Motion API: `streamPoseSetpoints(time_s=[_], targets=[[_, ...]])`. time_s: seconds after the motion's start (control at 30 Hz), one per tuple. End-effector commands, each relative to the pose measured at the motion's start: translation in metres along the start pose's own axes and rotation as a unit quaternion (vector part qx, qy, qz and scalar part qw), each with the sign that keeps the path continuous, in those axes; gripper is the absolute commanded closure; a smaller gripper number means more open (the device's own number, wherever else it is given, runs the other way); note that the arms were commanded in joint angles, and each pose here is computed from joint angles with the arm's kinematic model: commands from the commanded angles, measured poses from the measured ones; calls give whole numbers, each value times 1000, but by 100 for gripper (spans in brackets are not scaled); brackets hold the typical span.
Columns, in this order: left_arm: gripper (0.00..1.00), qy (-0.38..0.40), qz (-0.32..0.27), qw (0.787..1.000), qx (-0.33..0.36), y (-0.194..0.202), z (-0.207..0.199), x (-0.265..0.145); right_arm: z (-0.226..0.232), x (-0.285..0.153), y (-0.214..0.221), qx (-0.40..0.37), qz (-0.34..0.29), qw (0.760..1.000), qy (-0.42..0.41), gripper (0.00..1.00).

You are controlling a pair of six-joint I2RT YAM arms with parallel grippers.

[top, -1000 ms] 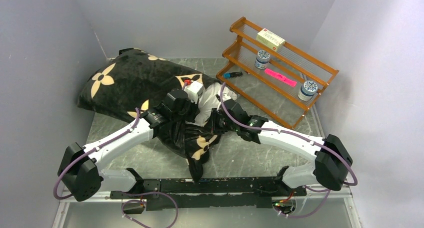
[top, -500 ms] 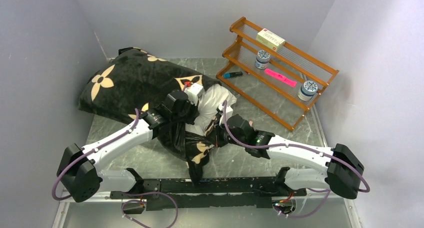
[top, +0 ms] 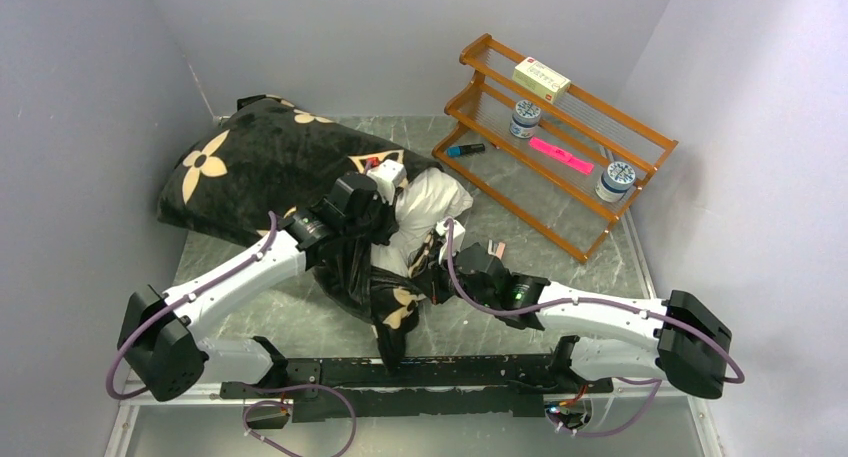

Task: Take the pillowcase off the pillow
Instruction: Remove the pillow from the pillowcase.

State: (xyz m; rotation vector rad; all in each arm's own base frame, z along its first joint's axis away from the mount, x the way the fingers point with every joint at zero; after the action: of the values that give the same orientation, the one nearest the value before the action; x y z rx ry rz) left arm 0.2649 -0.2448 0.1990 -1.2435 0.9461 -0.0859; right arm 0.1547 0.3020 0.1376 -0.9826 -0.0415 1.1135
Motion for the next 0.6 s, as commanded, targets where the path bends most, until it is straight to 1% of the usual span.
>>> streamPoseSetpoints(time_s=[0.0, 0.17, 0.27, 0.57], targets=[[95, -86, -188, 978, -33, -124, 41, -28, -34, -35, 98, -43, 195, 979, 39, 100], [95, -101, -207, 972, -48, -156, 49, -32, -32, -40, 95, -67, 169, 983, 32, 100], [95, -101, -213, 970, -56, -175, 53, -29, -25, -40, 88, -80, 149, 985, 12, 100], [95, -124, -239, 960, -72, -222, 77, -39, -14, -35, 82, -130, 129, 983, -22, 100]])
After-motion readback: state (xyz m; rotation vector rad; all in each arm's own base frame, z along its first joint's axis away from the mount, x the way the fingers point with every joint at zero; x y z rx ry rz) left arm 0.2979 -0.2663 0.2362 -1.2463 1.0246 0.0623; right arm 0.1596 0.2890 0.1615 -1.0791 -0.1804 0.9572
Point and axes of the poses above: each gripper's point midway between its finger pads, its own x axis out along the fingers, its own z axis along the line the jaws close on, y = z × x, the point moved 2 cm from there along -x, back along the fingers, and after that the axes turned 14 degrees about x, right-handed, at the moved point
